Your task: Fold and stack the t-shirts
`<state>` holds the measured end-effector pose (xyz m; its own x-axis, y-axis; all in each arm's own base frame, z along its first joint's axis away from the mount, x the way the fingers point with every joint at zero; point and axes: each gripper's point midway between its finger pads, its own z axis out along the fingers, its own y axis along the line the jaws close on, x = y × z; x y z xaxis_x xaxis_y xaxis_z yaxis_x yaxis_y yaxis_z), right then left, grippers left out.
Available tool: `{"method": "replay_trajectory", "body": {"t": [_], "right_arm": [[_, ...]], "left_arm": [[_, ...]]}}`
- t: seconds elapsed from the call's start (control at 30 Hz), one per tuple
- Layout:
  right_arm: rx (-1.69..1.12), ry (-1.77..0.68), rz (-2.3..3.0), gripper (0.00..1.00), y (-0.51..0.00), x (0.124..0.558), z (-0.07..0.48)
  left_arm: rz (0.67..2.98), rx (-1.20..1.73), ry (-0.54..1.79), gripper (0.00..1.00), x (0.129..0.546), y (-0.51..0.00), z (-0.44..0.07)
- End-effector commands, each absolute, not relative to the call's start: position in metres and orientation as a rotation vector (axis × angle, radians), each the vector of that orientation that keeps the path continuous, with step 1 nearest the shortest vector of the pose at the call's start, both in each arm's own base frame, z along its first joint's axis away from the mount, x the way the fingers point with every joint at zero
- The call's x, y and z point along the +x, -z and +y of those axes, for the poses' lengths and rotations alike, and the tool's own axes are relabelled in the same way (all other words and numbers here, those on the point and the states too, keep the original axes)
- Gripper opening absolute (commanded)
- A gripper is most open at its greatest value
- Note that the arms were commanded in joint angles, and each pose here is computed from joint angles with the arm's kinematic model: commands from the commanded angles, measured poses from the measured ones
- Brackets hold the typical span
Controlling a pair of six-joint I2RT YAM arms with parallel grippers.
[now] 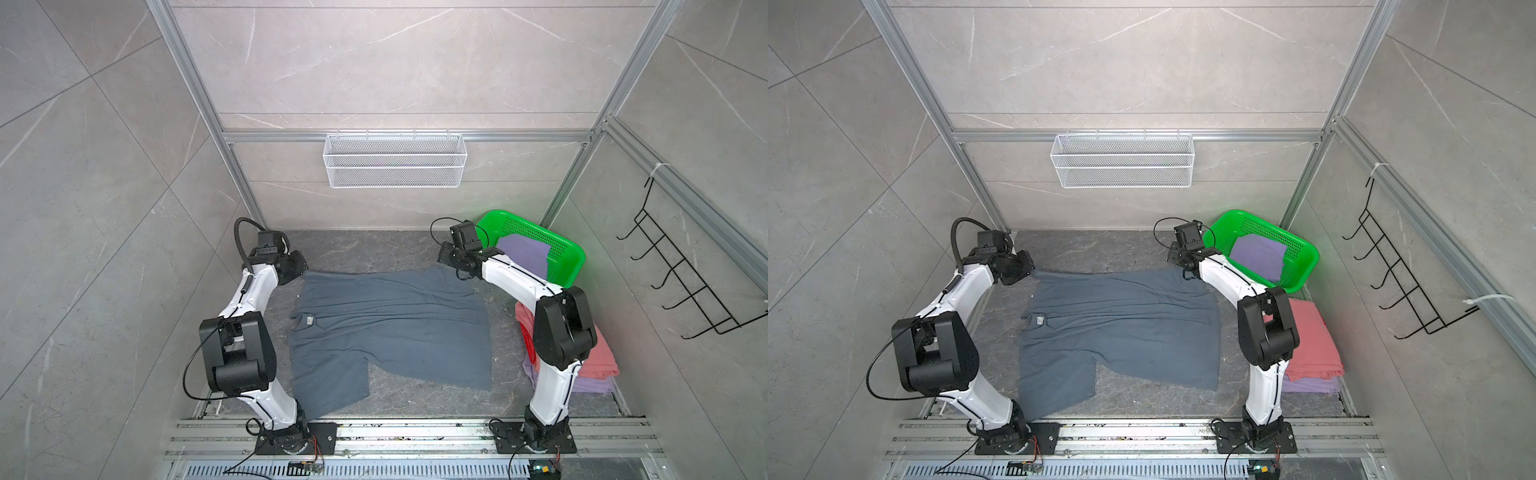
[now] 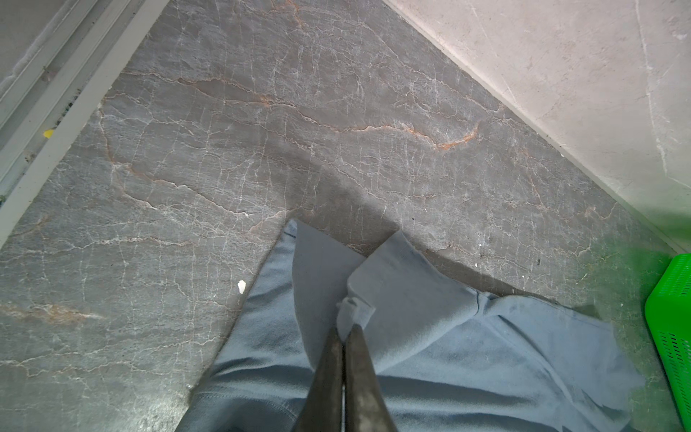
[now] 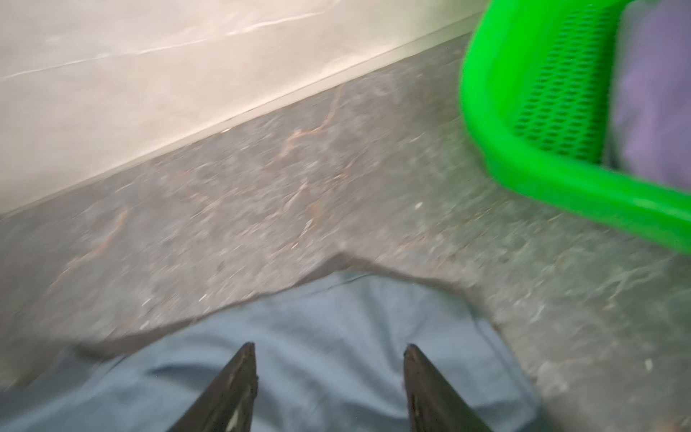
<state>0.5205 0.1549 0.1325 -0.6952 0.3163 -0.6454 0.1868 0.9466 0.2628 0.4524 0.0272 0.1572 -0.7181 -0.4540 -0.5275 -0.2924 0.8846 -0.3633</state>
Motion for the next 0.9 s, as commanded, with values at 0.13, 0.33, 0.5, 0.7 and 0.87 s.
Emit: {"method": "replay_trajectory", "body": {"t": [0.13,0.33,0.5,0.7,0.87], "right_arm": [[0.419,0.007,2.49,0.63,-0.068,0.53,0.126],[0.487,0.092,2.505,0.66,-0.045,0.53,0.109],[0.507,0.122,2.528,0.68,-0.031,0.53,0.101],[0.505,0.07,2.606,0.69,-0.012,0.529,0.105],[0.492,0.023,2.644,0.7,-0.003,0.524,0.108]], "left_arm": [[2.343,-0.519,0.319,0.0,0.45,-0.183,0.033],[2.345,-0.523,0.308,0.0,0.45,-0.18,0.034],[2.348,-0.524,0.306,0.0,0.451,-0.178,0.034],[2.339,-0.52,0.302,0.0,0.453,-0.182,0.035],[2.329,-0.51,0.304,0.0,0.454,-0.187,0.035]]}}
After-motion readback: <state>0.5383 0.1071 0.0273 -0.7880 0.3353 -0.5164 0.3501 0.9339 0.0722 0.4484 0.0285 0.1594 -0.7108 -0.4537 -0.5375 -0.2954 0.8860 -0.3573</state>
